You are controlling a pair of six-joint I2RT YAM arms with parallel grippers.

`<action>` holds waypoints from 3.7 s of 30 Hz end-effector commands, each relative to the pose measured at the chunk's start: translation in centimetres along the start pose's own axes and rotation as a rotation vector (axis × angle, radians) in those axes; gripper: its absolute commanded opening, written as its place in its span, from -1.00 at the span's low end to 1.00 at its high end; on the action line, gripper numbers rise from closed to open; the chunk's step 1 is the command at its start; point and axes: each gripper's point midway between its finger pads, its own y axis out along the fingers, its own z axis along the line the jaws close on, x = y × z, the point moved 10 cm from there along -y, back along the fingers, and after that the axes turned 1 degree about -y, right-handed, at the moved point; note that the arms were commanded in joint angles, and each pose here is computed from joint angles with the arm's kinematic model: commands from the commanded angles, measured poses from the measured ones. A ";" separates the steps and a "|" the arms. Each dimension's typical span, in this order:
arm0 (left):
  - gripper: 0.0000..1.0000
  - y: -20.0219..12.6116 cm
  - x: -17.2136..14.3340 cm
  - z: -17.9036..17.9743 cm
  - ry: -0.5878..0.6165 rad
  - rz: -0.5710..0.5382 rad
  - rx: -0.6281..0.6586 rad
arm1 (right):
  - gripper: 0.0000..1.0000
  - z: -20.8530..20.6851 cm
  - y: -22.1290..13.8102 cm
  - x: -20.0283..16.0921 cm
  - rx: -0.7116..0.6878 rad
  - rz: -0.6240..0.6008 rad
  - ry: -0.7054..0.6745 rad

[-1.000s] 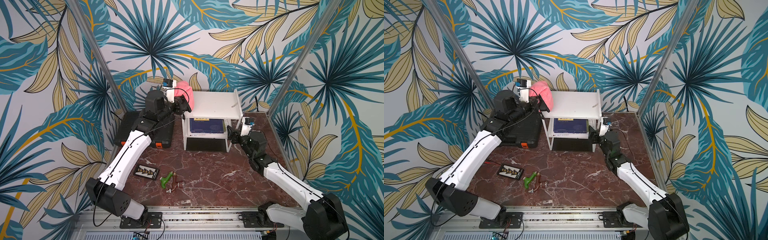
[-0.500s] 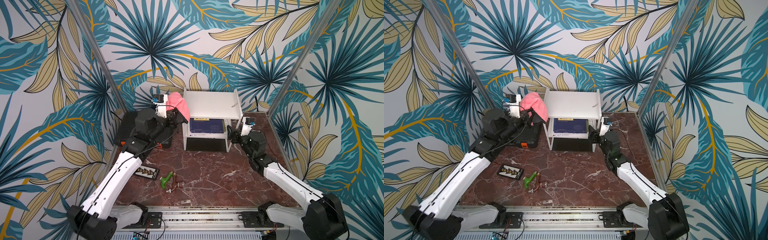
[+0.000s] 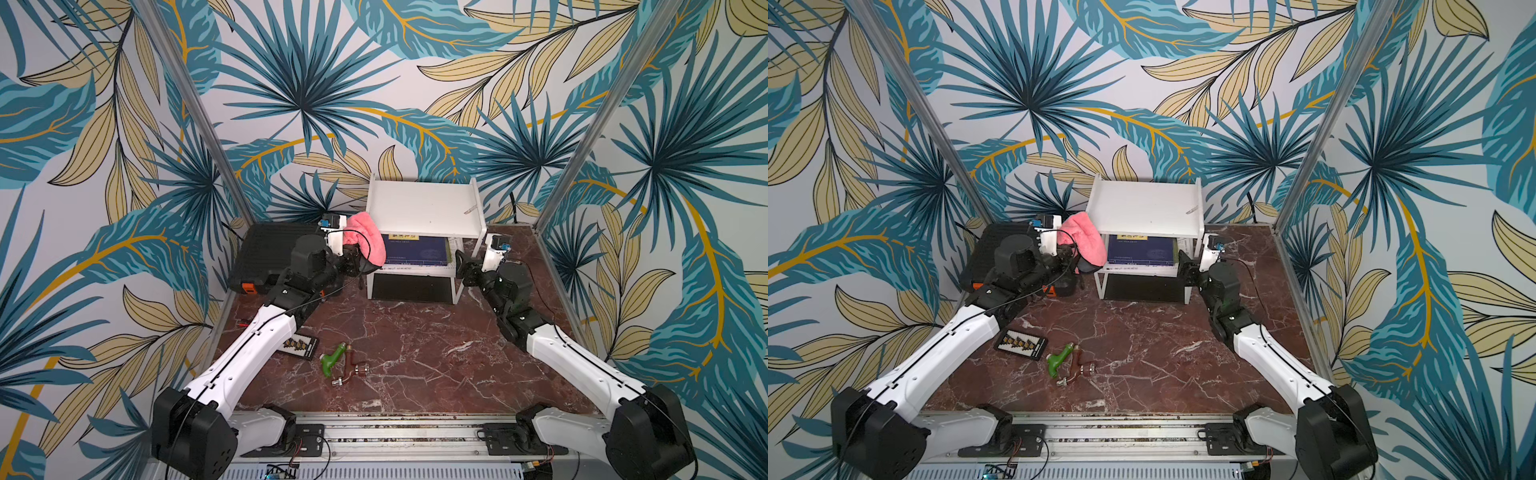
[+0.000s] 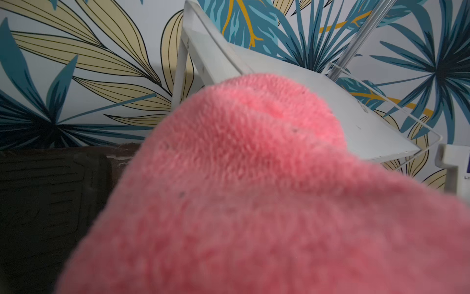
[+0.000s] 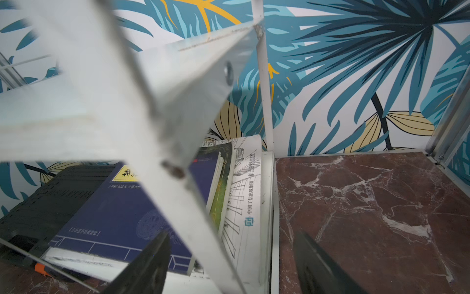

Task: Wipe the bookshelf clean with a cloth
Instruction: Wipe the dust from the shelf.

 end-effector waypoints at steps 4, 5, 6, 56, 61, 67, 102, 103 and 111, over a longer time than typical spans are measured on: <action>-1.00 -1.2 -7.0 2.9 -0.114 0.133 0.110 | 0.58 -0.5 0.1 -1.1 -0.043 0.011 -0.003; -1.00 -1.8 -6.6 2.6 -0.087 0.146 0.118 | 0.58 -0.5 0.1 -1.1 -0.046 0.009 -0.006; -1.00 -2.8 -5.8 2.2 -0.055 0.150 0.129 | 0.58 -0.5 0.1 -1.0 -0.044 0.007 -0.008; -1.00 19.7 7.2 -7.3 0.483 0.035 0.563 | -0.19 1.2 2.8 -0.5 0.084 0.060 -0.044; -1.00 17.2 10.7 -3.2 0.451 -0.067 0.812 | -0.25 1.3 3.2 -0.5 0.095 0.065 -0.048; -1.00 19.0 9.7 -7.9 0.542 -0.129 0.636 | -0.27 1.2 3.2 -0.6 0.079 0.068 -0.049; -1.00 13.2 5.1 -14.5 0.539 0.083 0.089 | -0.41 1.2 3.2 -0.9 0.086 0.069 -0.018; -1.00 12.6 5.2 -13.0 0.553 0.087 0.194 | -0.39 1.2 3.2 -0.9 0.086 0.067 -0.015; -1.00 7.6 6.0 -10.1 0.433 0.051 0.297 | -0.38 1.1 3.1 -1.0 0.076 0.066 -0.018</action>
